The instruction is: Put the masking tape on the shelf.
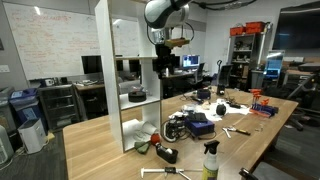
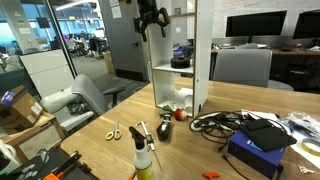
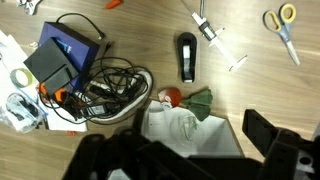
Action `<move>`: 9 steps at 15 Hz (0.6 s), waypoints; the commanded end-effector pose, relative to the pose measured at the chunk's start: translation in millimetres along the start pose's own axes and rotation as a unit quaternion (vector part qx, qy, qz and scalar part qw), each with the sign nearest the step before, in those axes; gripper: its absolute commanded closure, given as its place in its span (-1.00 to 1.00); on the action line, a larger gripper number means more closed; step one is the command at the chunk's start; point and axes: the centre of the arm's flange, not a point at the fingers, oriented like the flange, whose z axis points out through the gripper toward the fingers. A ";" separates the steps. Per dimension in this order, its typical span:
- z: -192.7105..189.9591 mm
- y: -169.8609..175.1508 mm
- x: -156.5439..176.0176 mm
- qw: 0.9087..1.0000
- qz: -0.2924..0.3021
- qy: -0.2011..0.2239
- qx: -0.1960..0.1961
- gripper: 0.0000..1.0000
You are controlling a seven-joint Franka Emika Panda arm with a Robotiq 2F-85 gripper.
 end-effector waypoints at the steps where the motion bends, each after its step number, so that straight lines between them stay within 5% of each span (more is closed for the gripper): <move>1: -21.3 7.9 -89.3 0.996 -0.085 0.013 0.019 -1.00; 6: -29.3 20.3 -181.2 0.994 -0.107 -0.007 0.015 -1.00; 9: -23.7 29.6 -240.3 0.993 -0.102 -0.011 0.053 -1.00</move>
